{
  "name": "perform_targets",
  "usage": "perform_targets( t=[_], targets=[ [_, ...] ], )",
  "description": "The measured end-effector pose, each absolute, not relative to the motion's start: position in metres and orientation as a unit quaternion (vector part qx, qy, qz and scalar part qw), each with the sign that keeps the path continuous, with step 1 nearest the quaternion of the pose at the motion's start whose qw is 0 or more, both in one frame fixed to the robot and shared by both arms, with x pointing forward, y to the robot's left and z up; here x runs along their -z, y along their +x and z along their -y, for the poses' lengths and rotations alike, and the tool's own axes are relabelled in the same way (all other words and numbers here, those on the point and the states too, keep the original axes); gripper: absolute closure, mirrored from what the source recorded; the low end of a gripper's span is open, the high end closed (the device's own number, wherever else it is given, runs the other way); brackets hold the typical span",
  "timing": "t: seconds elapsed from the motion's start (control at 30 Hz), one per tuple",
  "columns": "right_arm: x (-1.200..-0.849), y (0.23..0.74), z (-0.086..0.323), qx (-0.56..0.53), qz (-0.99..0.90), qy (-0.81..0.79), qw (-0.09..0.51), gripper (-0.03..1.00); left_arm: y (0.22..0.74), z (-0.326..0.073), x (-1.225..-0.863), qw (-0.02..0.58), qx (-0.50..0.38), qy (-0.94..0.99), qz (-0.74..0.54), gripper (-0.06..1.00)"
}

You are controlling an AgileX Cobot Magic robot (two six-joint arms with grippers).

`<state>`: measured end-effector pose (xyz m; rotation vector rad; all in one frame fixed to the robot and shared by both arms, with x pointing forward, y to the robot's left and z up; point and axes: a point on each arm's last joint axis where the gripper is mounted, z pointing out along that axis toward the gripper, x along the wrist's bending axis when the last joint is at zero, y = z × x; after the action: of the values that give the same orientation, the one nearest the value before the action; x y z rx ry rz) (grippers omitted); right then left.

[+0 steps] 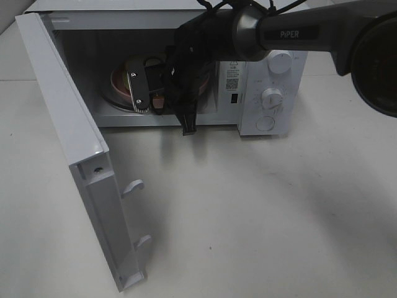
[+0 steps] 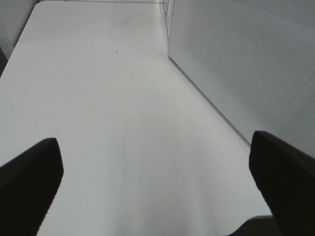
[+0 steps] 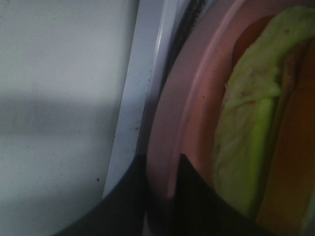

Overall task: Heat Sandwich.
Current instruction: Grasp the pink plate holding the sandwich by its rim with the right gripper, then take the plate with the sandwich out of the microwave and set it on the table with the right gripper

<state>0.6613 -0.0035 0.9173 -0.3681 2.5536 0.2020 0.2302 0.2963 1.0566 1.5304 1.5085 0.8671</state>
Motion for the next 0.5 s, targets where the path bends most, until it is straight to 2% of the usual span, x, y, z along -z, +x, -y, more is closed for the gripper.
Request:
perform_targets(
  t=[0.5],
  targets=[
    [-0.938, 0.631, 0.021, -0.052, -0.934, -0.25, 0.251, 0.85, 0.23, -0.296, -1.057, 0.401, -0.343, 0.605, -0.596, -0.03]
  ],
)
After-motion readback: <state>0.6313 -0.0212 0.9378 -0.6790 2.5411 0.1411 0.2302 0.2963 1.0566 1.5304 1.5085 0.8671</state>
